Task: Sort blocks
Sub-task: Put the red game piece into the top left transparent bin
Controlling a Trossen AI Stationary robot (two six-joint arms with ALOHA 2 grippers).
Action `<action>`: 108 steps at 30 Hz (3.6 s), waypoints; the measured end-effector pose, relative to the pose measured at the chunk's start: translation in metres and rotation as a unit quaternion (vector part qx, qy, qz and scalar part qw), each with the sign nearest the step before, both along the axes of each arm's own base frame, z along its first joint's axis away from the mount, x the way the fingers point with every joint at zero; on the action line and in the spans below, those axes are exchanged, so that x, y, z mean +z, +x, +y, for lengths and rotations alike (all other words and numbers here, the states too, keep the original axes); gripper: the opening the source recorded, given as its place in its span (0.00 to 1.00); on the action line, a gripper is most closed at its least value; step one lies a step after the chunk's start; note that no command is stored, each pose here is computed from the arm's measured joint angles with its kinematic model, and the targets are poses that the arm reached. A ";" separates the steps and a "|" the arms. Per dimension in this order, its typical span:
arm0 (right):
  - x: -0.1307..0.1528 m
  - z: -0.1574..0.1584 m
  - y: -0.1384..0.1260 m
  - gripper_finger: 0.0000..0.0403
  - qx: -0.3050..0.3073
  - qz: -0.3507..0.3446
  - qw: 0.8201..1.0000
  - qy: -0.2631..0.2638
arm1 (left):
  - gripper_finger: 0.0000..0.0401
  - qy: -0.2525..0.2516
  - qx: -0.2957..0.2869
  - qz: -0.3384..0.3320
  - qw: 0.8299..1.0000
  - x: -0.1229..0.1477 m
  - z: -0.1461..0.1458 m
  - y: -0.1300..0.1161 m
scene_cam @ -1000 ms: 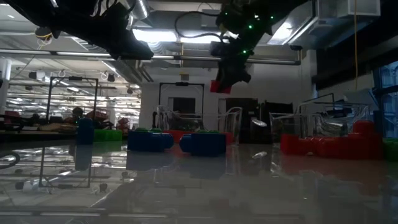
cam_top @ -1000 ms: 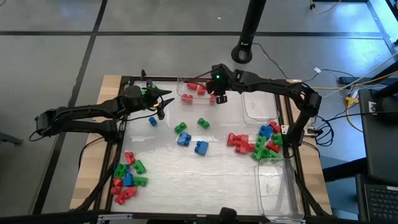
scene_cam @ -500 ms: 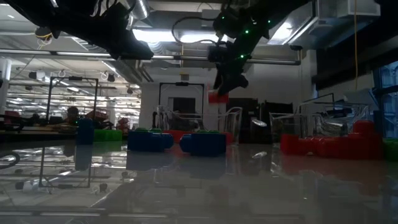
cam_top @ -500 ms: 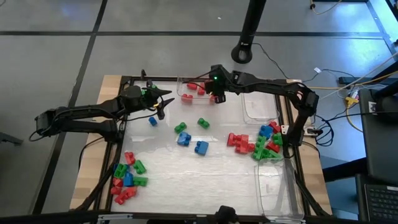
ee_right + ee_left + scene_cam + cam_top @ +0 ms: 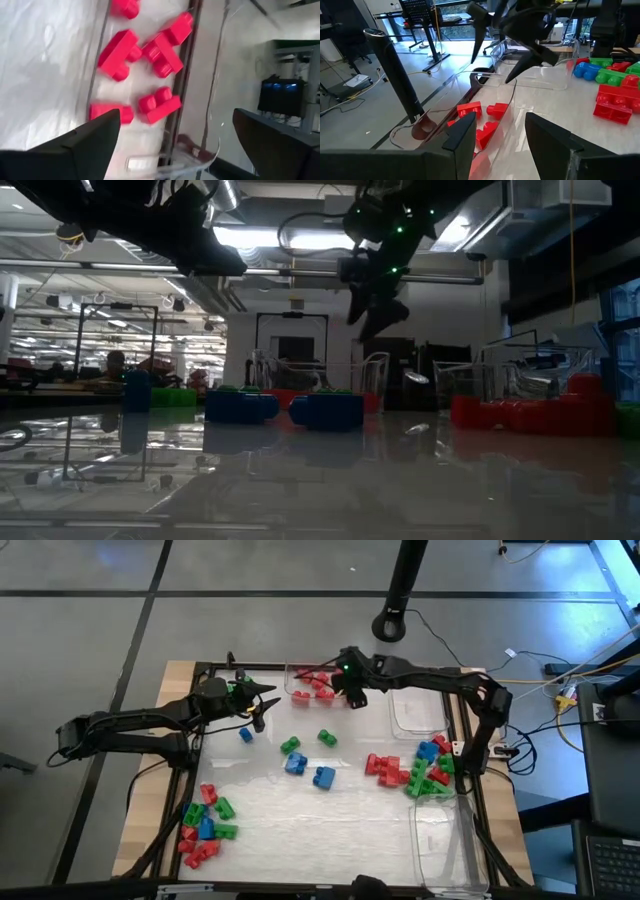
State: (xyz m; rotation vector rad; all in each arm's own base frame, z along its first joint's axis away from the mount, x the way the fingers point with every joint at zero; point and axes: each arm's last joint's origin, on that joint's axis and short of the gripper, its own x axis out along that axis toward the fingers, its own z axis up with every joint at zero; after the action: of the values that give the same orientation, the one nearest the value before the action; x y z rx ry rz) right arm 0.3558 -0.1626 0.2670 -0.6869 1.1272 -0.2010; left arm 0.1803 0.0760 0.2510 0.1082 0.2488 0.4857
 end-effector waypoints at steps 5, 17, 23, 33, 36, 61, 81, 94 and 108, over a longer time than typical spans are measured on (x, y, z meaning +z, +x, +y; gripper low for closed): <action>0.013 0.018 -0.001 0.91 0.008 0.021 1.000 0.013 | 0.40 0.000 0.000 0.000 1.000 0.000 0.000 0.000; 0.008 0.090 -0.005 0.91 0.056 0.134 0.987 0.068 | 0.40 0.000 -0.001 0.000 1.000 0.000 0.000 0.000; 0.005 0.131 -0.012 0.91 0.093 0.200 0.972 0.079 | 0.40 0.000 -0.001 0.000 1.000 0.000 0.000 0.000; 0.004 0.186 -0.019 0.91 0.160 0.241 0.955 0.072 | 0.40 -0.004 0.000 -0.002 1.000 0.000 0.000 0.000; 0.003 0.194 -0.020 0.91 0.167 0.246 0.954 0.050 | 0.40 -0.004 0.000 -0.002 1.000 0.000 0.000 0.000; -0.063 0.205 -0.032 0.91 0.272 0.288 0.914 0.091 | 0.40 0.003 -0.002 0.002 1.000 0.000 0.000 0.000; -0.104 0.202 -0.044 0.91 0.332 0.293 0.895 0.051 | 0.40 0.004 -0.002 0.002 1.000 0.000 0.000 0.000; -0.120 0.199 -0.049 0.90 0.347 0.289 0.892 0.025 | 0.40 0.005 -0.002 0.002 1.000 0.000 0.000 0.000; -0.122 0.198 -0.048 0.58 0.342 0.283 0.896 0.031 | 0.40 0.005 -0.002 0.002 1.000 0.000 0.000 0.000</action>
State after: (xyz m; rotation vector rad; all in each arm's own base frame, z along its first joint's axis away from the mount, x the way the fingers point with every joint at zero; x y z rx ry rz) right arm 0.3075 0.0354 0.1452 -1.0815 1.3564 0.6753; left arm 0.1805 0.0758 0.2511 0.1187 0.2498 0.4831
